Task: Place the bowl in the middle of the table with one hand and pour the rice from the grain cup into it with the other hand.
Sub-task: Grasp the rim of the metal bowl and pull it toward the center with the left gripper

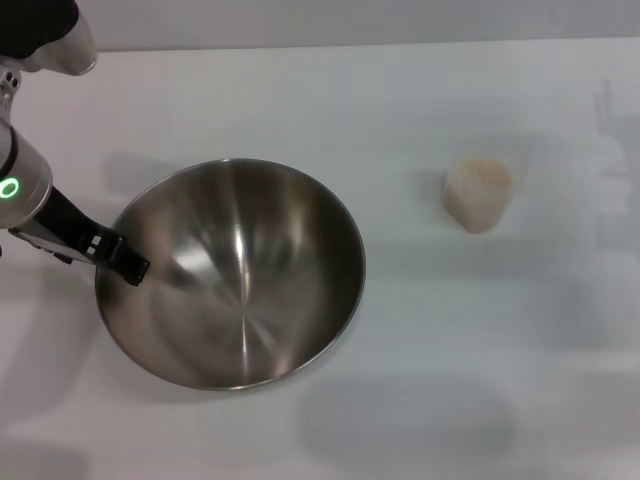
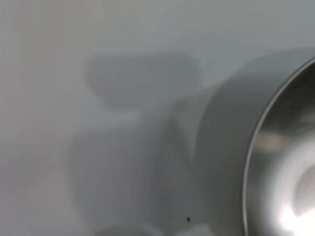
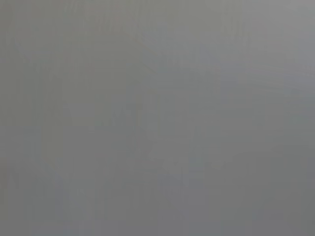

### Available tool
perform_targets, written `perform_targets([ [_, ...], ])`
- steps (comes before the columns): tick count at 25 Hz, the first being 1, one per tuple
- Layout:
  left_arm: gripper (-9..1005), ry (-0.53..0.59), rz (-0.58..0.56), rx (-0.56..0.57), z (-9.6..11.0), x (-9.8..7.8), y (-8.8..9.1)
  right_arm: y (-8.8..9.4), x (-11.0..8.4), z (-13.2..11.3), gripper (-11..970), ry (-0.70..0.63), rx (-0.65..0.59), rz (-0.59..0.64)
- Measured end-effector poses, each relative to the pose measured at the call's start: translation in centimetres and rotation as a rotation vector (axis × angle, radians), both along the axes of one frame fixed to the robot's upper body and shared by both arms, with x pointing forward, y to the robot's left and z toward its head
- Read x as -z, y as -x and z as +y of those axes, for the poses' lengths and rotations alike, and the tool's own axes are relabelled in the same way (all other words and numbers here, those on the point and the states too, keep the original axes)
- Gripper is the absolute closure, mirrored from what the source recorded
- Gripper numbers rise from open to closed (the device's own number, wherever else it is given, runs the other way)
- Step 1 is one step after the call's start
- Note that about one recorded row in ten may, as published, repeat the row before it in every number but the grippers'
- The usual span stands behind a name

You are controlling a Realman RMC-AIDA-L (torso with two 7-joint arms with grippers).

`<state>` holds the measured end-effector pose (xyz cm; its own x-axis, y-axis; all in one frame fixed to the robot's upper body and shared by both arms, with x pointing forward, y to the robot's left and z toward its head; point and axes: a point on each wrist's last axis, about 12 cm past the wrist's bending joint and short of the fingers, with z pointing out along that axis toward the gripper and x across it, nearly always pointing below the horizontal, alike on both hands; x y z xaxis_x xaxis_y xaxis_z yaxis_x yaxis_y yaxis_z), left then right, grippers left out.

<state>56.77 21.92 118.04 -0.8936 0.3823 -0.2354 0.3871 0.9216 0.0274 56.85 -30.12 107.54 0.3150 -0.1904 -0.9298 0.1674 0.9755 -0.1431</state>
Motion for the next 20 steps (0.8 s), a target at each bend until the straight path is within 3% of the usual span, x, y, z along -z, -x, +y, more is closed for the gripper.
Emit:
perform_targets([
  [4,181,-0.006,0.01,-0.003,-0.05,0.18,-0.23,0.08,0.02,-0.07,372,0.001,0.002,-0.001],
  [15,402,-0.015,0.014,0.016,-0.21,0.04,-0.5,0.03,-0.04,-0.06,373,0.002,0.001,-0.004],
  [18,641,-0.011,0.017,0.012,-0.18,-0.01,-0.69,-0.02,-0.09,-0.01,373,0.002,0.0,-0.005],
  [20,715,-0.003,0.025,0.002,-0.04,0.01,-0.86,-0.06,-0.12,0.01,373,0.003,-0.001,-0.006],
])
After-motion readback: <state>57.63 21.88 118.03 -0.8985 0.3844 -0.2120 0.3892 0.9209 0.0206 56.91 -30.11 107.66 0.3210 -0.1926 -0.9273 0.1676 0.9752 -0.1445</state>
